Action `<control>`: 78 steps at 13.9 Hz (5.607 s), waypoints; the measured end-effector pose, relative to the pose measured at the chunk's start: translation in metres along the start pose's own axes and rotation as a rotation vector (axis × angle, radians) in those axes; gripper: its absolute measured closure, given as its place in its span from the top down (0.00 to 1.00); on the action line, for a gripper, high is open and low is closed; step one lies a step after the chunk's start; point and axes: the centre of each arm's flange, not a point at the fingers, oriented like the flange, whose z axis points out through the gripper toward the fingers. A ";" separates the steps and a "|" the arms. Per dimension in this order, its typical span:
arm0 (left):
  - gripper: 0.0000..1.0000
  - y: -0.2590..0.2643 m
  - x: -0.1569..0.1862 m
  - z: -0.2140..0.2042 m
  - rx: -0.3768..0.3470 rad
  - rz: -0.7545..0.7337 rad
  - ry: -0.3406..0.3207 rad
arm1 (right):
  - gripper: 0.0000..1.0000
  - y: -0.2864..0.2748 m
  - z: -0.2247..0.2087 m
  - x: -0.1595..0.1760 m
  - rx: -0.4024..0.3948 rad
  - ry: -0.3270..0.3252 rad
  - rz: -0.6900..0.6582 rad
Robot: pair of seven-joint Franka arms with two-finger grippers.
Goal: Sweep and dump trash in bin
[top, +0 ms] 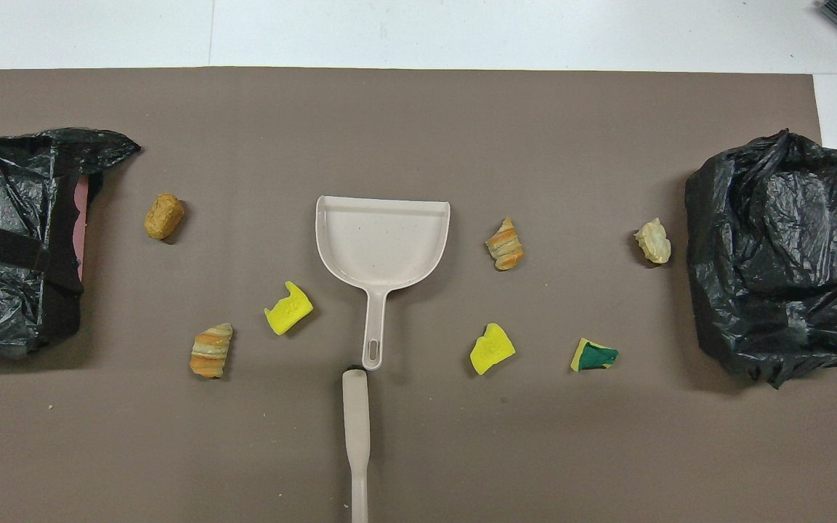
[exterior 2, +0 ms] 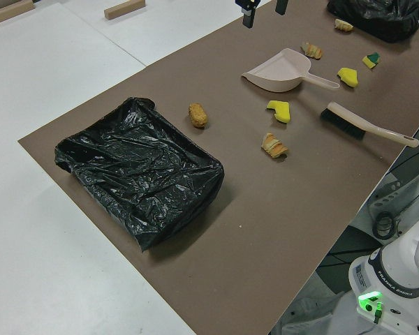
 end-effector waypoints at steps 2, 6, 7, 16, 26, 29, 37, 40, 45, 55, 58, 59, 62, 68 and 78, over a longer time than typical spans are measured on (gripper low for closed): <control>1.00 0.000 0.000 0.000 0.000 0.000 0.000 | 1.00 0.001 0.000 0.000 0.002 -0.001 0.003; 1.00 0.000 0.000 0.000 0.000 0.000 0.000 | 1.00 0.000 0.000 0.000 0.004 -0.004 0.000; 1.00 0.001 0.000 0.000 0.000 0.001 0.000 | 1.00 -0.001 0.000 -0.001 0.004 -0.006 -0.001; 1.00 0.090 -0.020 0.013 0.013 0.090 -0.029 | 1.00 -0.004 0.001 -0.007 0.004 -0.031 -0.008; 1.00 0.257 -0.127 0.125 -0.006 0.080 -0.061 | 1.00 -0.004 -0.003 -0.018 0.002 -0.063 -0.010; 1.00 0.298 -0.145 0.178 -0.029 0.110 -0.071 | 1.00 -0.010 -0.002 -0.018 0.004 -0.064 -0.055; 1.00 0.355 -0.232 0.312 -0.016 0.013 -0.231 | 1.00 -0.130 0.048 0.014 0.013 -0.013 -0.241; 0.92 0.356 -0.245 0.330 -0.025 -0.015 -0.241 | 1.00 -0.196 0.084 0.028 0.050 0.015 -0.256; 0.46 0.359 -0.249 0.332 -0.022 -0.044 -0.247 | 1.00 -0.306 0.149 0.030 0.103 0.040 -0.210; 0.28 0.280 -0.165 0.260 -0.061 -0.091 -0.186 | 1.00 -0.366 0.195 -0.011 0.109 0.038 -0.273; 0.28 0.218 -0.133 0.227 0.001 -0.011 -0.126 | 1.00 -0.364 0.201 -0.020 0.099 0.022 -0.278; 0.28 0.203 -0.126 0.224 0.030 0.034 -0.115 | 1.00 -0.371 0.204 -0.026 0.097 0.018 -0.279; 0.28 0.154 -0.094 0.216 0.040 0.053 -0.106 | 1.00 -0.411 0.220 -0.054 0.105 0.025 -0.280; 0.28 0.028 -0.022 0.206 0.055 0.127 -0.081 | 1.00 -0.494 0.296 -0.109 0.065 0.047 -0.235; 0.28 -0.065 0.044 0.255 0.125 0.131 -0.121 | 0.38 -0.508 0.337 -0.141 0.022 0.003 -0.234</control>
